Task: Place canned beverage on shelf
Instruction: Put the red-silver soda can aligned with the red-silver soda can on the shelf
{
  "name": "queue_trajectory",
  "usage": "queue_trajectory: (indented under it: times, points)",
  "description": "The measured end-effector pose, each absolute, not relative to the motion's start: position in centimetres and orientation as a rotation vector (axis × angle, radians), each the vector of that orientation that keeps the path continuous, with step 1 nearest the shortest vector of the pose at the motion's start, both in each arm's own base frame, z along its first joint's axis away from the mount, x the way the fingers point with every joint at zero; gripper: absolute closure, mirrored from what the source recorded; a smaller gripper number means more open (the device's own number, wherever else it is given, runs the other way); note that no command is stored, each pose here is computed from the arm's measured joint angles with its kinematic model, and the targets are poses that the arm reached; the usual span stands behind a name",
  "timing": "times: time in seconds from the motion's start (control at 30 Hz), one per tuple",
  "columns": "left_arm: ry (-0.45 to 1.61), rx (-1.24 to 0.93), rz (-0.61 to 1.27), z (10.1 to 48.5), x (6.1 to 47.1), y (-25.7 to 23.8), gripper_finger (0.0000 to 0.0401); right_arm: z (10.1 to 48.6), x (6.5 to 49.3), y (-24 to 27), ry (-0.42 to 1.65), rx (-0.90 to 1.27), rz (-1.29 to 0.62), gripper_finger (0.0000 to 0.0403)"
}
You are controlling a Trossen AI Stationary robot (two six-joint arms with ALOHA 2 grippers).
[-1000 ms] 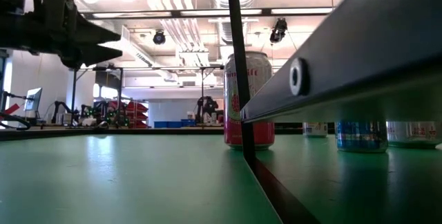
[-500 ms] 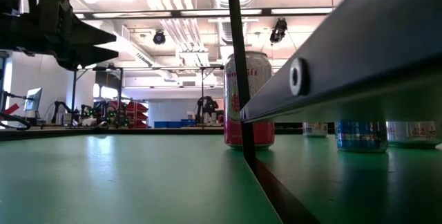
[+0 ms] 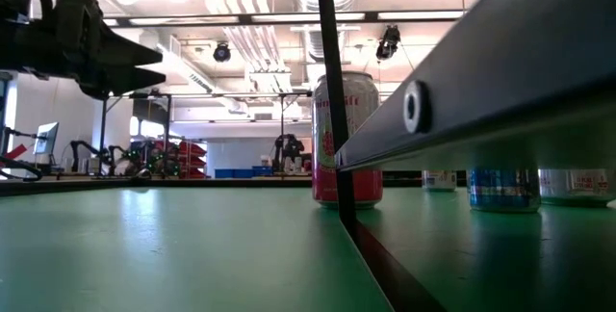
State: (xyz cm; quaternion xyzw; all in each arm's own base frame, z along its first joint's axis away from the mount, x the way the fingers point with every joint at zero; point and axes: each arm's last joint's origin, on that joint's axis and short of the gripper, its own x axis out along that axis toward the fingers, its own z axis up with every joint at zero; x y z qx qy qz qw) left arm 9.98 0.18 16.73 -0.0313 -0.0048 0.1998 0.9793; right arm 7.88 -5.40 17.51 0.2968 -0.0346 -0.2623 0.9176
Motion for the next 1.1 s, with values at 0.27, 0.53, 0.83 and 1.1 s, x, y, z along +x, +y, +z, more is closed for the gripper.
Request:
queue_trajectory:
  times: [0.27,0.53,0.83,1.1]
  points:
    - [0.005,-0.058,0.403,16.62,10.08,0.17,0.0024,17.51,7.88,-5.40,-0.071,0.611,-0.540,0.0019]
    - [0.006,-0.058,0.403,16.60,10.08,0.17,0.0024,17.51,7.87,-5.40,-0.071,0.610,-0.540,0.0019]
    - [0.006,-0.057,0.403,16.60,10.08,0.17,0.0024,17.51,7.87,-5.40,-0.071,0.611,-0.540,0.0019]
    - [0.007,-0.057,0.403,16.60,10.08,0.17,0.0023,17.52,7.92,-5.32,-0.082,0.686,-0.506,0.0019]
